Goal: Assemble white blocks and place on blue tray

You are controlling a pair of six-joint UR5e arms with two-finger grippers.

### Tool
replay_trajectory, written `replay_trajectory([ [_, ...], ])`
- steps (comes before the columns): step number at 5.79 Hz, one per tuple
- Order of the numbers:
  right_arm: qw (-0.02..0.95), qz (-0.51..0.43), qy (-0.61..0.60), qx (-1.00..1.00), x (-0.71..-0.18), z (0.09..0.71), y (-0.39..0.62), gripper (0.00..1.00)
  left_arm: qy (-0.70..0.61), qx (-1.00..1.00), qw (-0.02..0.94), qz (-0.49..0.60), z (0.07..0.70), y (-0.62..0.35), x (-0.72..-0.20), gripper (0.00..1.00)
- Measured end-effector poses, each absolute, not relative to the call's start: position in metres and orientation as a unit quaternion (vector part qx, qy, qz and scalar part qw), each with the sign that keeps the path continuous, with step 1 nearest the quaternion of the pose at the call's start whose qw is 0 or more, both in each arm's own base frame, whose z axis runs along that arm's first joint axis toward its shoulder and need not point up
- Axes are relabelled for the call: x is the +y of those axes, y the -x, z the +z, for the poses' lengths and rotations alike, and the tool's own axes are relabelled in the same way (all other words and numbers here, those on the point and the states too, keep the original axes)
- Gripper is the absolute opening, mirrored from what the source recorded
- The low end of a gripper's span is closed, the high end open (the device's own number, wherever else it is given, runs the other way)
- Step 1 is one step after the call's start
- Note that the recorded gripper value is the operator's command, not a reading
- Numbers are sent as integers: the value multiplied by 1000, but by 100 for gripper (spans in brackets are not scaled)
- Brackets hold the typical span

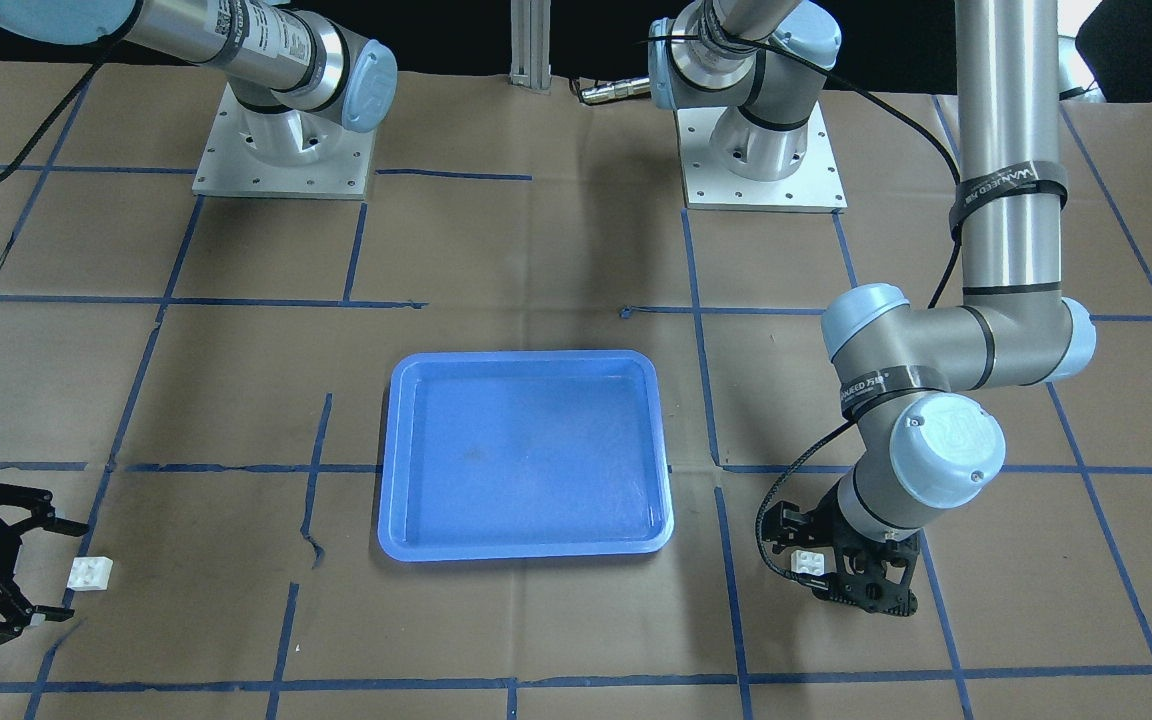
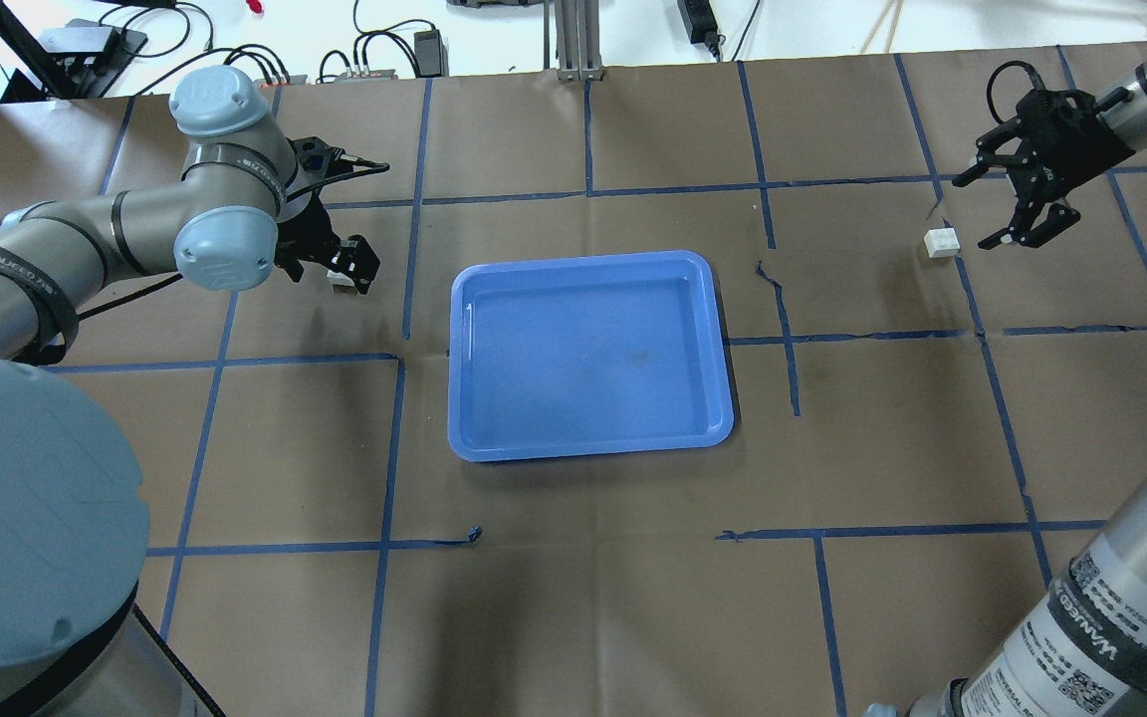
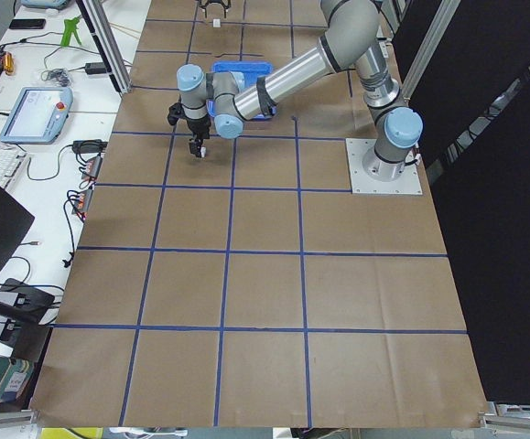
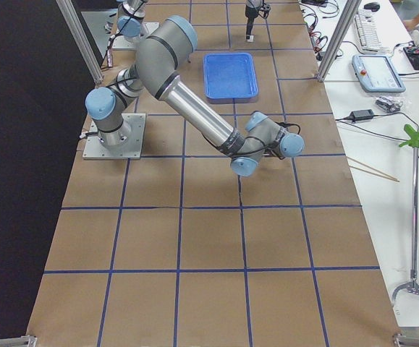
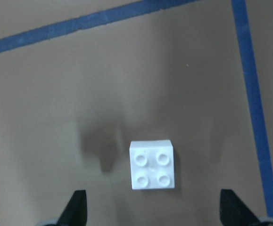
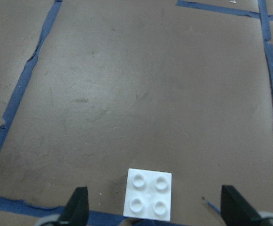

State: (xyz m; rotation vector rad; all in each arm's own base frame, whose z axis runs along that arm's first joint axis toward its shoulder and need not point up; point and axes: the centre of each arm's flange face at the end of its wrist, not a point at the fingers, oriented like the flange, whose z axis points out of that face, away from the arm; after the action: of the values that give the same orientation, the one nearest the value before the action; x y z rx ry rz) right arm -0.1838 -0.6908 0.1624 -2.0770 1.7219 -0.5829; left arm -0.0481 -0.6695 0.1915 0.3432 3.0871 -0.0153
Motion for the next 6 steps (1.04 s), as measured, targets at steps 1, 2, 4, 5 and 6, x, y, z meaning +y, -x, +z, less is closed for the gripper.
replay_trajectory([
  [1, 193, -207, 738, 612, -691, 156, 185, 95, -111, 994, 17, -3, 186, 48, -673, 65],
  [2, 194, -206, 736, 614, -690, 154, 187, 75, -112, 994, 16, -3, 179, 48, -675, 38],
  [4, 194, -205, 733, 618, -689, 155, 190, 55, -115, 993, 15, -1, 169, 48, -676, 0],
  [5, 193, -206, 733, 619, -689, 155, 190, 46, -117, 993, 16, -5, 173, 48, -677, 0],
  [6, 192, -206, 733, 619, -689, 157, 191, 37, -116, 993, 18, -14, 186, 49, -677, 0],
])
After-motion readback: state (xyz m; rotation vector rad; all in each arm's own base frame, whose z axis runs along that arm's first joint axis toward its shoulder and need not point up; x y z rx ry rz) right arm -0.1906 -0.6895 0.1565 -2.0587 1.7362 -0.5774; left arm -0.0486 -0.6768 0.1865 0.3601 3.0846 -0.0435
